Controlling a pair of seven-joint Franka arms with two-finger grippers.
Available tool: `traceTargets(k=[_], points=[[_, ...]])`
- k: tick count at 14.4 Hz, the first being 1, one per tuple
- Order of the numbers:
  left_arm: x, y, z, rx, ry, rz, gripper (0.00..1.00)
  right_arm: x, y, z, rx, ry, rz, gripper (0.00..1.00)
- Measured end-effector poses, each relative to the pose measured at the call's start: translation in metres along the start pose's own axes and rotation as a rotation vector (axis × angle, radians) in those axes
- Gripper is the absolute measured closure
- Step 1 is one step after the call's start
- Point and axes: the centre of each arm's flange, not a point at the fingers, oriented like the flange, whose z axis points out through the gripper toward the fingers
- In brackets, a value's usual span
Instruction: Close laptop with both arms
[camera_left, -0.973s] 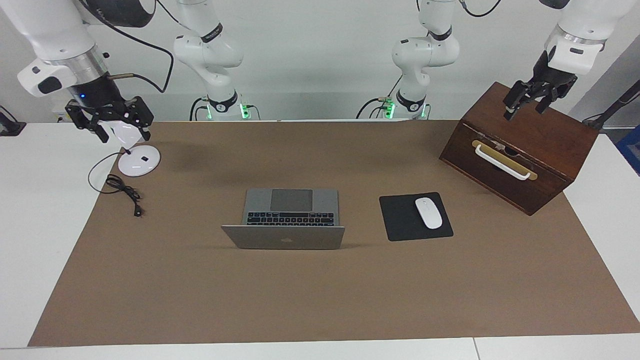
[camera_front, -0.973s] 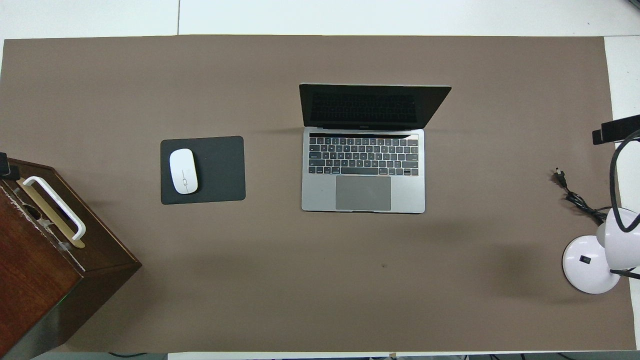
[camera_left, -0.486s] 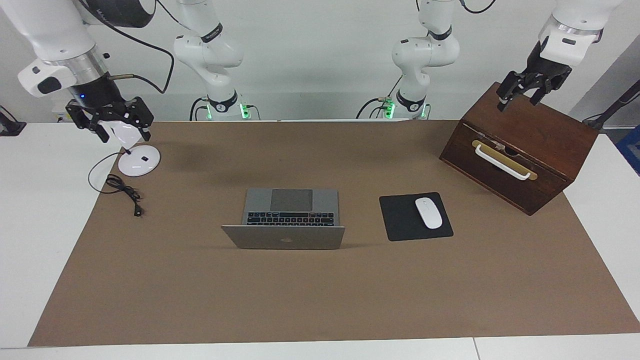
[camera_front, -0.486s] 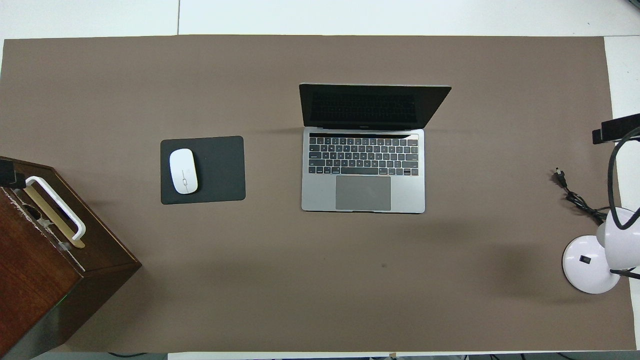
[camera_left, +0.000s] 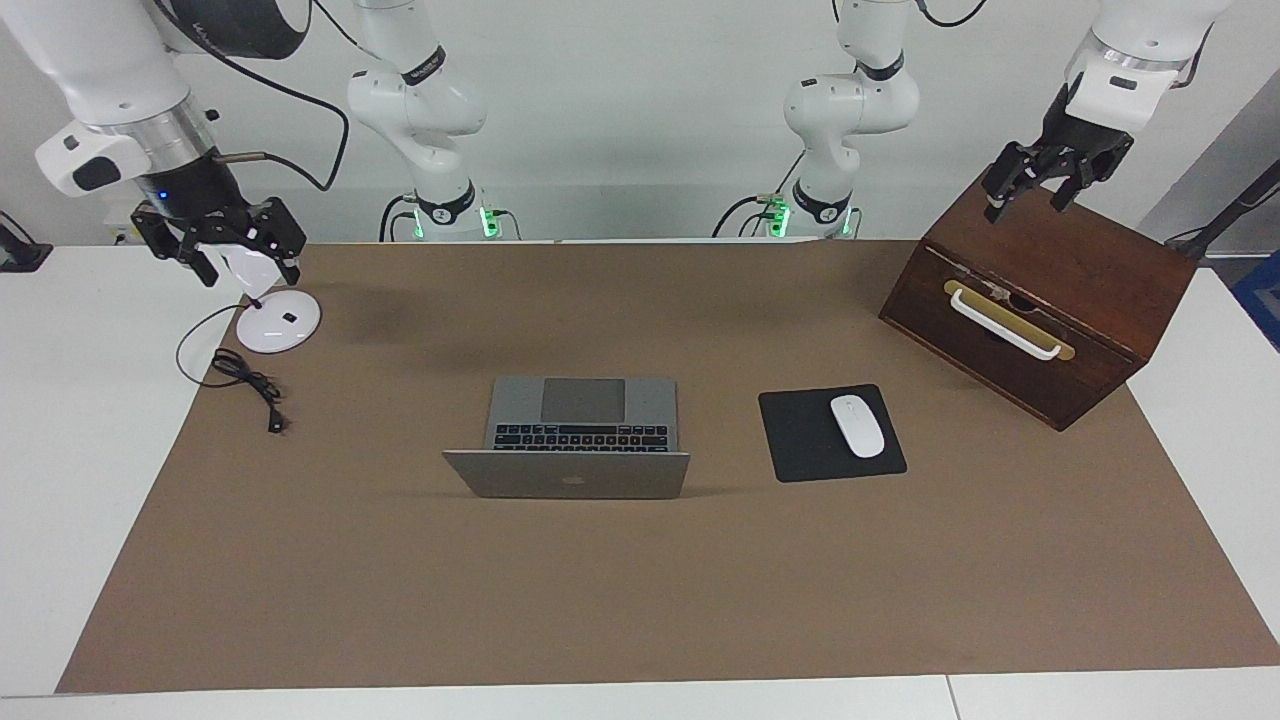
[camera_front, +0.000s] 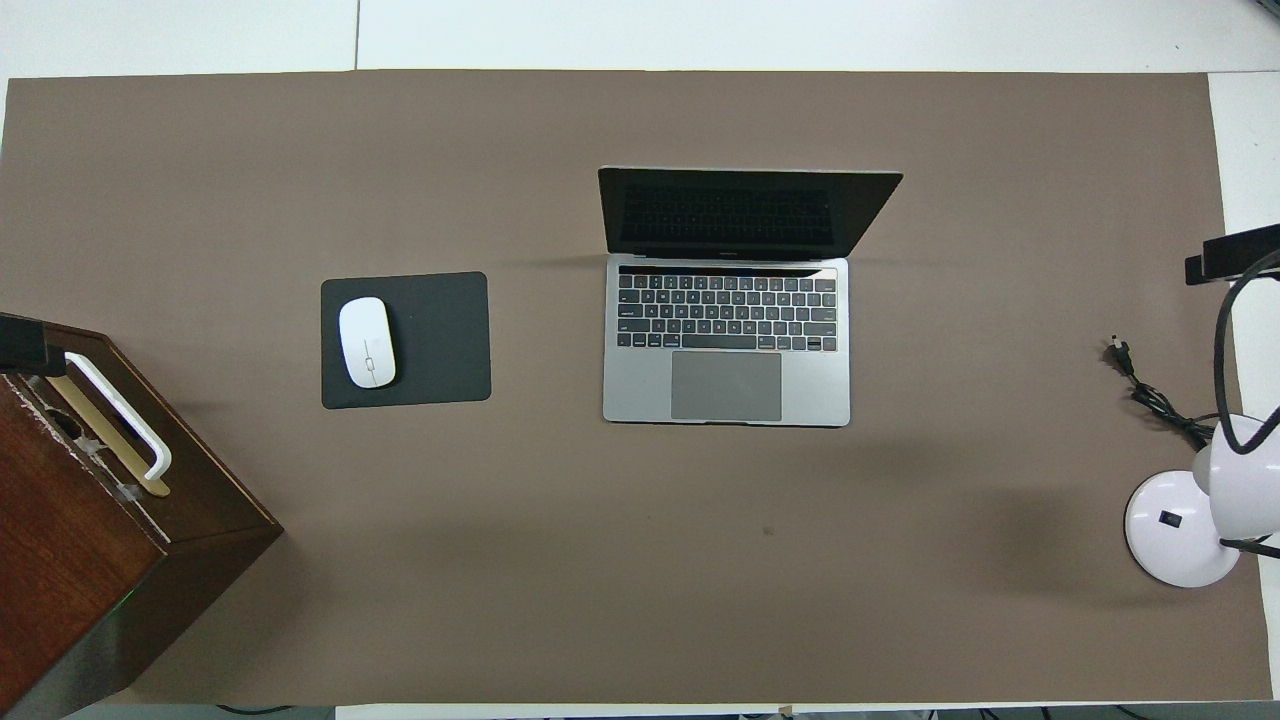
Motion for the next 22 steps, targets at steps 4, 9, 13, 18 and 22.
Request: traceTargets(k=[4,9,13,18,22], points=[[0.000,0.000,0.000,0.000,0.000,0.001,0.00,0.002,0.003,0.001,-0.002,0.021,0.005,0.00],[0.000,0.000,-0.001,0.000,0.001,0.001,0.00,0.004,0.004,0.000,-0.004,0.036,-0.017,0.00],[0.000,0.000,-0.001,0.000,0.001,0.001,0.00,0.016,0.006,0.003,-0.009,0.091,-0.016,0.00],[0.000,0.000,-0.001,0.000,0.002,0.000,0.00,0.061,0.015,0.034,-0.012,0.155,-0.013,0.00],[0.000,0.000,-0.001,0.000,0.002,0.000,0.00,0.091,0.017,0.052,-0.011,0.192,-0.015,0.07]])
